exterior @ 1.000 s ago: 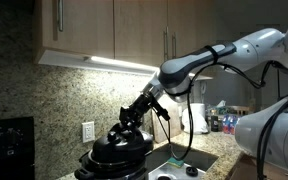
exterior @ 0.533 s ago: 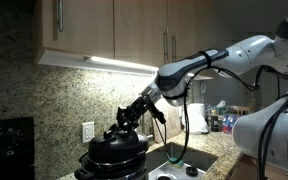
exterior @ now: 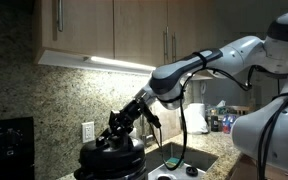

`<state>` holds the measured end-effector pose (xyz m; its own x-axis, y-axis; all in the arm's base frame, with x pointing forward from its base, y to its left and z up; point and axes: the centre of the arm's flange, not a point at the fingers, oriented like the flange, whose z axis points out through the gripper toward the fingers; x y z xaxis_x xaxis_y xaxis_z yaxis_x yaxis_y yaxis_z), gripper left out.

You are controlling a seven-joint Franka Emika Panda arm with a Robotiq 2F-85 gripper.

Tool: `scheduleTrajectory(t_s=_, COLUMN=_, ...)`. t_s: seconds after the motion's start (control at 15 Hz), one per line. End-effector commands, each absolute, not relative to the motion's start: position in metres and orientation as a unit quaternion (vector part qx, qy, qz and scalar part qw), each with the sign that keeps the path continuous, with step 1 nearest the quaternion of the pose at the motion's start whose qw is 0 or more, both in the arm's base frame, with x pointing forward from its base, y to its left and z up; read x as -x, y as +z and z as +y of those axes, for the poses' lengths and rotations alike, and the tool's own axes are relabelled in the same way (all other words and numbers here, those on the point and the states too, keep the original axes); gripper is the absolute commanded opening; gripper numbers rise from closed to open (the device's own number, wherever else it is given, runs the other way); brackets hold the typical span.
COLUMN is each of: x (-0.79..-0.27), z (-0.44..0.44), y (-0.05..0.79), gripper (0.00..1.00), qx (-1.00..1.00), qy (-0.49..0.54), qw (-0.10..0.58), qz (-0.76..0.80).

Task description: Pick up the lid and close the rice cooker

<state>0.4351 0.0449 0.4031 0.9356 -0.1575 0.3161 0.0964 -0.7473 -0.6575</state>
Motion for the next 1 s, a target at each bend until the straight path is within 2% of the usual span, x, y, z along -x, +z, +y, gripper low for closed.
scheduleTrajectory(t_s=0.0, x=-0.441, z=0.06, y=0.39, gripper=0.02, qx=0.927, qy=-0.177, qw=0.331, qz=0.024)
scheduleTrajectory(t_s=0.07, x=-0.437, z=0.046, y=0.402, gripper=0.03, qx=0.919, qy=-0.181, qw=0.35, qz=0.017)
scheduleTrajectory(t_s=0.53, x=-0.44, z=0.047, y=0.403, gripper=0.03, qx=0.92, qy=-0.186, qw=0.344, qz=0.017)
scheduleTrajectory(t_s=0.93, x=-0.443, z=0.057, y=0.397, gripper=0.02, qx=0.916, qy=-0.19, qw=0.333, qz=0.114)
